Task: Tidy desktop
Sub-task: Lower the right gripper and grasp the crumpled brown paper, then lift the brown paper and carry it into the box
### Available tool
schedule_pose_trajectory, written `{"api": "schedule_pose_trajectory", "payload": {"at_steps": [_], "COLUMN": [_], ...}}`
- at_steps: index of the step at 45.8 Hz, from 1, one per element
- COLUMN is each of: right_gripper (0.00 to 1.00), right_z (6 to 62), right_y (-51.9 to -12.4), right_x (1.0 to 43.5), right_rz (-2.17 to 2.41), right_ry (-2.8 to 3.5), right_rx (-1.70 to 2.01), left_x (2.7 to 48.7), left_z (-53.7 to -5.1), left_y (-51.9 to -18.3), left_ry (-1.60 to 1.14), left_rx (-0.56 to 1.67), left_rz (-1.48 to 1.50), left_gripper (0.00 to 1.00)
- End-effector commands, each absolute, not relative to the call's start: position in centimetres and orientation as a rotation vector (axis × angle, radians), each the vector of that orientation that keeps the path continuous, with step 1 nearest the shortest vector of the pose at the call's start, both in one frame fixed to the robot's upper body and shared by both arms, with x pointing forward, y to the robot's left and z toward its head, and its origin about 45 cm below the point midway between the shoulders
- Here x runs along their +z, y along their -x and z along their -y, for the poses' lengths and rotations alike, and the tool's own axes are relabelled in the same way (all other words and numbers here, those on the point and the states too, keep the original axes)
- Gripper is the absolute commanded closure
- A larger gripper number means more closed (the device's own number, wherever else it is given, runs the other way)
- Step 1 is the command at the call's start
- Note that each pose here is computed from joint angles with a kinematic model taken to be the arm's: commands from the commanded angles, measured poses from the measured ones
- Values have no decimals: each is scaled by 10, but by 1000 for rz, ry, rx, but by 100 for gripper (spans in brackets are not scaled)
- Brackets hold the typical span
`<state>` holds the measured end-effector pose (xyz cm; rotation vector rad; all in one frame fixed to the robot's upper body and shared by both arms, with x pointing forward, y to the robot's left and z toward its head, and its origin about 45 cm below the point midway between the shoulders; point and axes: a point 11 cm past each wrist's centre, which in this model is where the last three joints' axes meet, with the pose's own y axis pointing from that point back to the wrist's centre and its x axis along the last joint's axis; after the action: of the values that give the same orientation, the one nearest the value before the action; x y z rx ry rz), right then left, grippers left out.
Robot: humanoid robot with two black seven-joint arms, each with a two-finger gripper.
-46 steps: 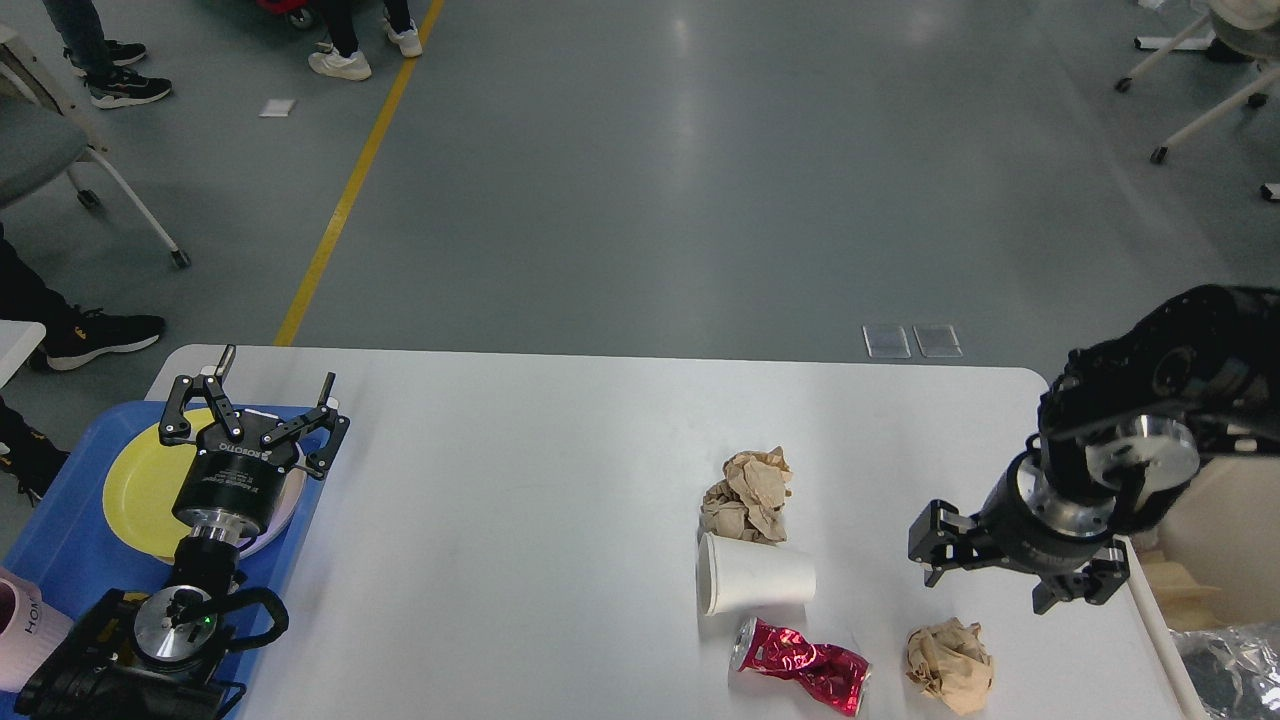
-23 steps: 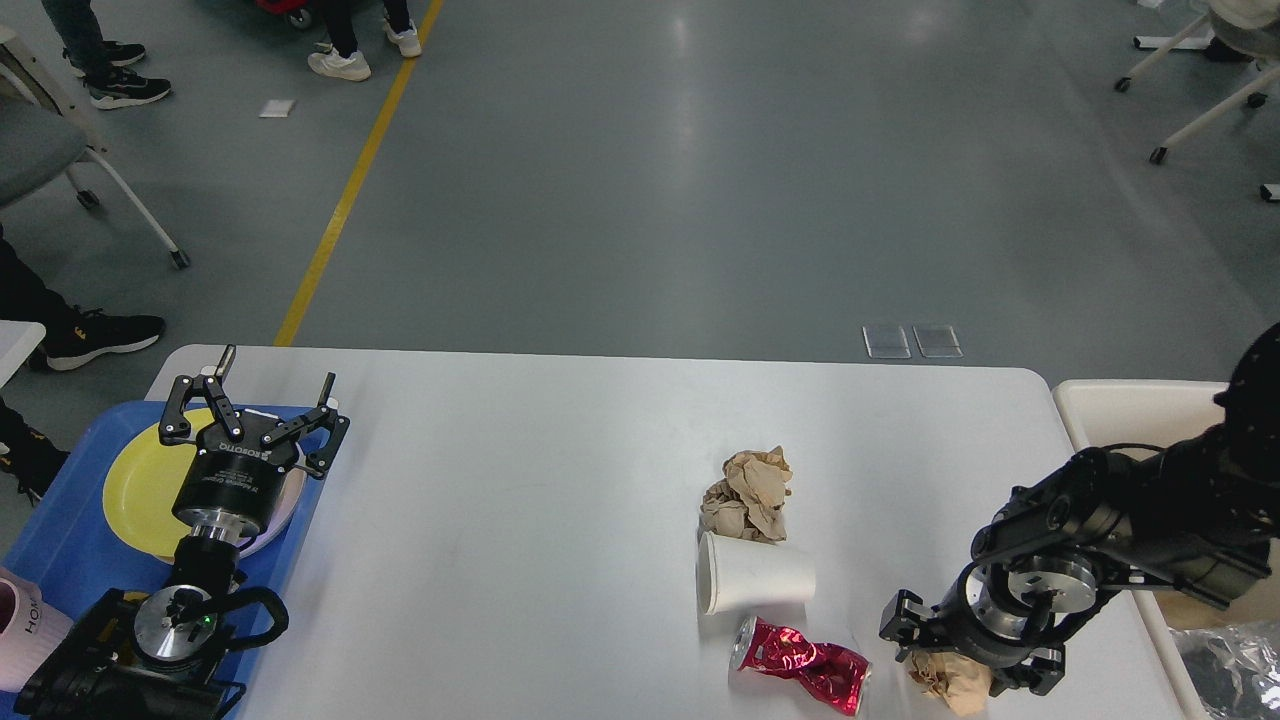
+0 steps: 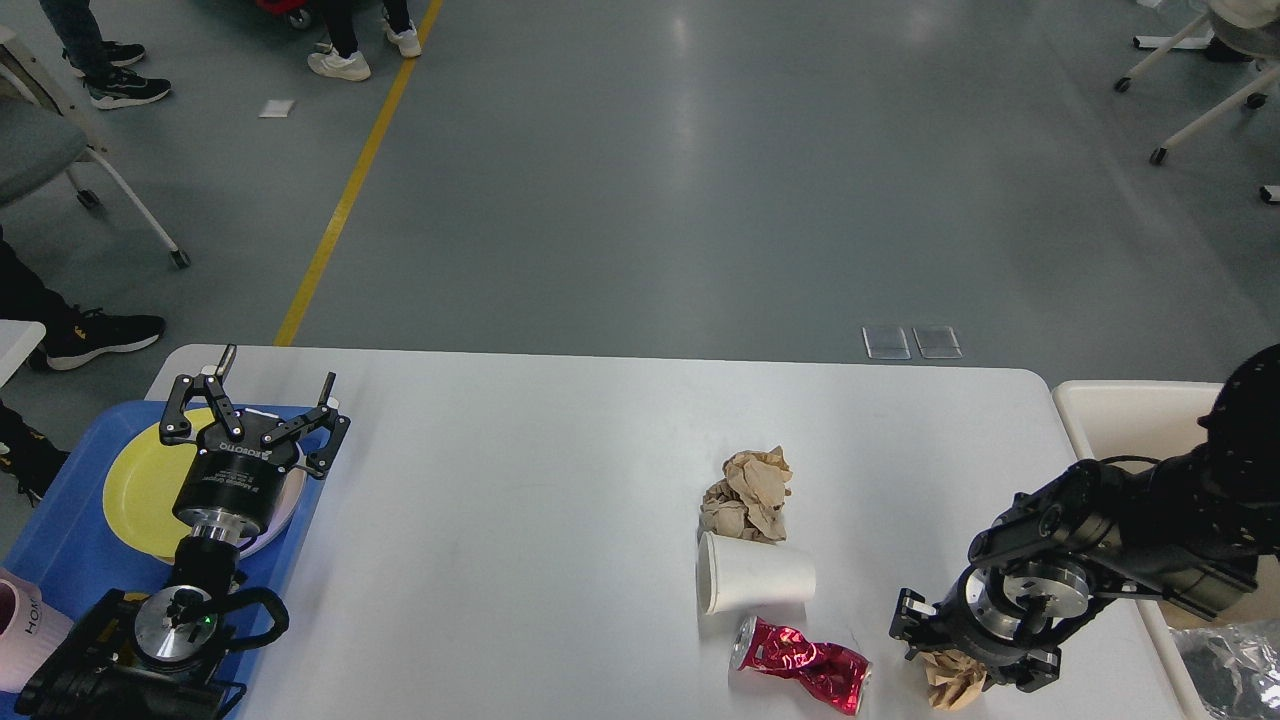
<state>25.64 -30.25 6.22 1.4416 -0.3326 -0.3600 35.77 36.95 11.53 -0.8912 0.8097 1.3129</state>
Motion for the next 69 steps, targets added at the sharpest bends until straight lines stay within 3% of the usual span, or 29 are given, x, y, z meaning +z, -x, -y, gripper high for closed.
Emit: {"api": "schedule_pose_trajectory", "payload": {"at_steps": [1, 25, 38, 54, 59, 69], "right_gripper": [100, 100, 100, 100, 100, 100], "right_z": [303, 306, 310, 274, 273, 280], "right_y": [-253, -270, -310, -329, -320, -318], "right_x": [62, 83, 170, 356, 374, 371], "right_rz": [326, 353, 279, 308, 316, 331], "right_ry": [-1437, -1458, -1532, -1580, -1573, -1555], "right_rx": [-369, -383, -426, -197, -177, -193], "left_x": [115, 115, 115, 115, 115, 115], "left_z": [-370, -370, -369, -369, -369, -369], "left_y": [-358, -358, -358, -358, -358, -358], "left_ry": [891, 891, 890, 890, 890, 890], "left_rx": [1313, 1313, 1312, 1312, 1312, 1312], "left_rz": [-810, -810, -811, -811, -811, -811], "left_gripper": [3, 3, 3, 3, 3, 3]}}
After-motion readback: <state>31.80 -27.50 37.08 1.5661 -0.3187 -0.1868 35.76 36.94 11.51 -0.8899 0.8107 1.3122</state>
